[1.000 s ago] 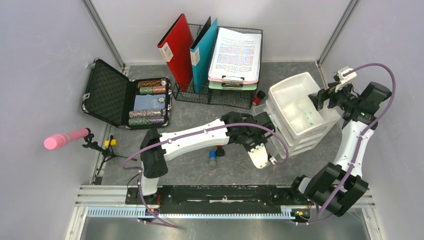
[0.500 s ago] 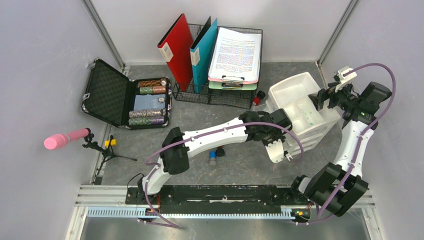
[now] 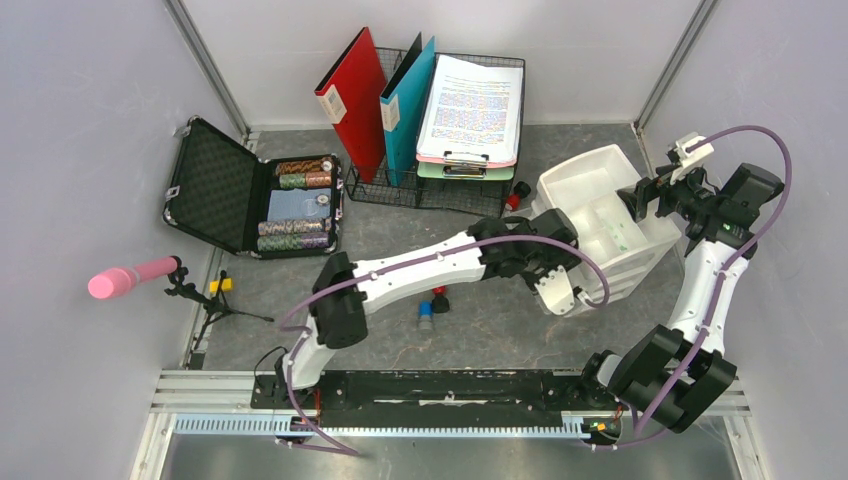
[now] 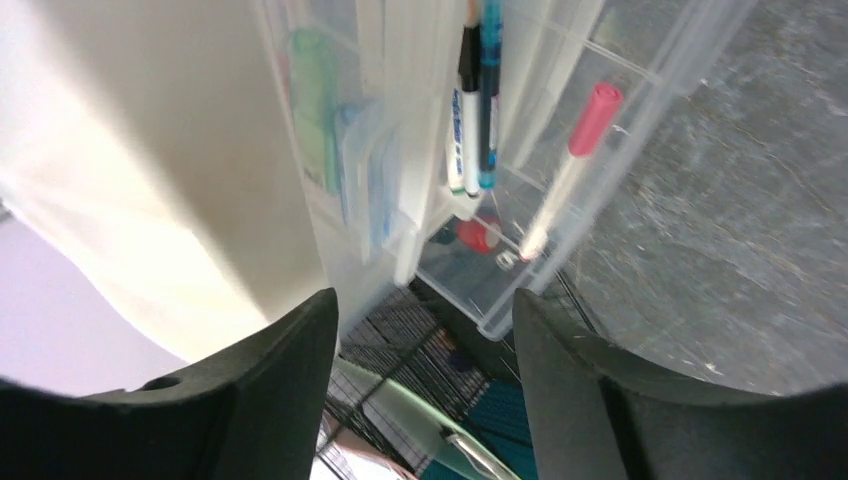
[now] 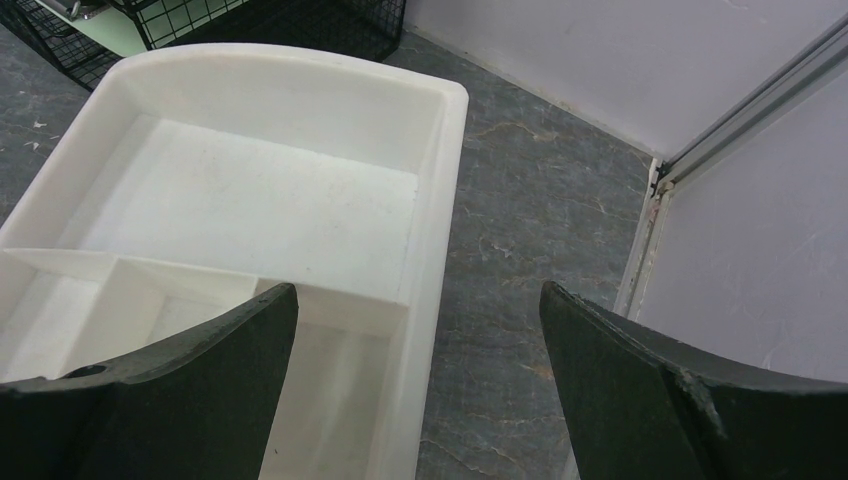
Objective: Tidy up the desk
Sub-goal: Place the stationery in the drawer.
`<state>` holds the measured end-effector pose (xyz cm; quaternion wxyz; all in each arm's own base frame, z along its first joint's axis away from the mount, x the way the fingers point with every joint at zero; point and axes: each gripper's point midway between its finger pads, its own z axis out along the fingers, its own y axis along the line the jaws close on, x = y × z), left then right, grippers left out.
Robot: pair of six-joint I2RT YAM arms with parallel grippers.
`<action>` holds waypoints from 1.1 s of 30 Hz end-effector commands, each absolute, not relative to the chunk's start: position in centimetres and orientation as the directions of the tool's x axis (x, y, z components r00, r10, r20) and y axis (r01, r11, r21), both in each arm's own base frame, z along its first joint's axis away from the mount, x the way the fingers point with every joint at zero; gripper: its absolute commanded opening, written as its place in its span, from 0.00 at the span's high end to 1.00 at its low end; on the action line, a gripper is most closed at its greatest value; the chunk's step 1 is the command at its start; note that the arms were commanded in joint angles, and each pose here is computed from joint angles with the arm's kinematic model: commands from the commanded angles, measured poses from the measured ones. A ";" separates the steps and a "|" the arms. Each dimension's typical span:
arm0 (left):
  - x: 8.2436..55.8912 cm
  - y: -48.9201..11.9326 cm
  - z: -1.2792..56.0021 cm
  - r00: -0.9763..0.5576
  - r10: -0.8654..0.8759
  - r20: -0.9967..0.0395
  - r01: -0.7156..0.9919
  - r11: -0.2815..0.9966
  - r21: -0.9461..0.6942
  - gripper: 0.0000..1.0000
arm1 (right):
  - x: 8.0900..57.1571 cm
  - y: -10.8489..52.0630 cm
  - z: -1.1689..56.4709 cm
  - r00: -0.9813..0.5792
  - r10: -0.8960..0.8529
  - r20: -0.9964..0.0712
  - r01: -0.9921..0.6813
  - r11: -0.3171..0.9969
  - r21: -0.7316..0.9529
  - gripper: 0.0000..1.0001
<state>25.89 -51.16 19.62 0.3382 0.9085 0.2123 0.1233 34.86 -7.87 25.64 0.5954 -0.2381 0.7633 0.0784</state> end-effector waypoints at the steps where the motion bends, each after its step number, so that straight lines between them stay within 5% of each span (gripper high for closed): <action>1: 25.3 -47.9 27.0 0.798 0.598 -0.075 0.421 -0.464 0.779 0.26 | 30.8 -5.5 15.7 -0.501 -0.182 -0.846 -0.488 0.866 0.103 0.02; 7: 24.6 -42.3 24.4 0.626 0.738 -0.251 0.611 -0.264 0.747 0.01 | 31.5 -6.1 18.7 -0.464 -0.208 -0.861 -0.483 0.874 0.049 0.02; 19: 24.9 -34.6 19.8 0.220 0.779 -0.588 0.841 0.154 0.518 0.00 | 32.3 -5.6 29.9 -0.243 -0.298 -0.923 -0.462 0.872 -0.160 0.02; 26: 26.1 -32.3 19.2 0.164 0.758 -0.631 0.831 0.239 0.503 0.00 | 32.6 -5.2 35.5 -0.134 -0.360 -0.923 -0.375 0.881 -0.289 0.02; 33: 26.2 -31.4 20.2 0.129 0.733 -0.668 0.830 0.290 0.477 0.00 | 34.6 -0.1 36.1 -0.118 -0.367 -0.923 -0.482 0.833 -0.270 0.02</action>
